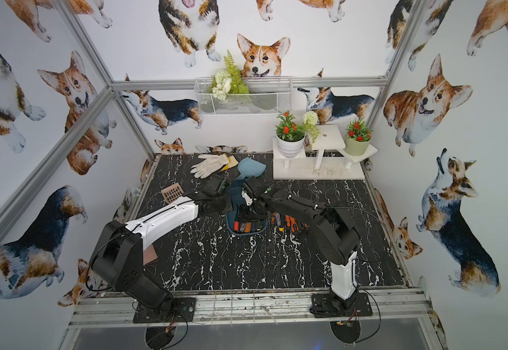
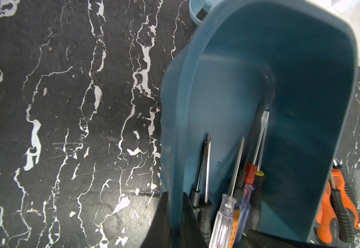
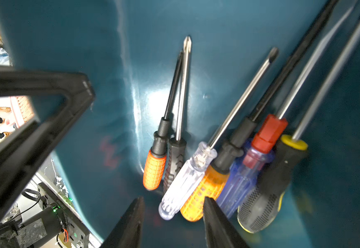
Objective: Take out the screwdriver from the storage box
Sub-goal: Pick up the screwdriver from the storage box.
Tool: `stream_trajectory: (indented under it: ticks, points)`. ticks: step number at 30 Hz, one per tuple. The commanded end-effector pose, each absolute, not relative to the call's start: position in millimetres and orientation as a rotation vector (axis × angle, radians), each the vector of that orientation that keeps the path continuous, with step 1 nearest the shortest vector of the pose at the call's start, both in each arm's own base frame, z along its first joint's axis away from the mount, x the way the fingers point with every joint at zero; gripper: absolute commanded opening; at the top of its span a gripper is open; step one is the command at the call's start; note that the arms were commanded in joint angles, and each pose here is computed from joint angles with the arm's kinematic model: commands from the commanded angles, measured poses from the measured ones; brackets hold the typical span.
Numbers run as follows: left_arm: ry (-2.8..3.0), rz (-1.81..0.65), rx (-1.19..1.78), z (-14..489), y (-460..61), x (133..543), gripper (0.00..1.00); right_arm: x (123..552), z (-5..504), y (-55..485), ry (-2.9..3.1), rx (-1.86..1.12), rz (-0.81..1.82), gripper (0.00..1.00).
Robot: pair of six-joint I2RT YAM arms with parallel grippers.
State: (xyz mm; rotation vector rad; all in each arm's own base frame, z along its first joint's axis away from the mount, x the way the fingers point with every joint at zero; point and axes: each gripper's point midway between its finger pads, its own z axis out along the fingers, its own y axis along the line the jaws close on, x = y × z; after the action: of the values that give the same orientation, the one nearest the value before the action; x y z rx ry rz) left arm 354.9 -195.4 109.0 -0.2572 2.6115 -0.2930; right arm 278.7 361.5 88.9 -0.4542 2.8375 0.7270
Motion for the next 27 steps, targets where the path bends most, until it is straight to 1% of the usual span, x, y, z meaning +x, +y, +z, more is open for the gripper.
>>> stream_trajectory:
  ticks: [1, 6, 12, 18, 27]
  points:
    - [2.565, -0.345, -0.272, 118, -201, 362, 0.00, 280, 90, 370, 2.825, -0.427, 0.773, 0.50]
    - [2.562, -0.348, -0.274, 119, -201, 362, 0.00, 281, 86, 372, 2.832, -0.395, 0.785, 0.48]
    - [2.561, -0.349, -0.272, 120, -201, 361, 0.00, 281, 75, 373, 2.868, -0.354, 0.777, 0.42]
    - [2.557, -0.351, -0.272, 122, -201, 361, 0.00, 280, 64, 370, 2.899, -0.311, 0.754, 0.40]
    - [2.555, -0.347, -0.272, 123, -200, 361, 0.00, 289, 54, 345, 2.912, -0.235, 0.540, 0.32]
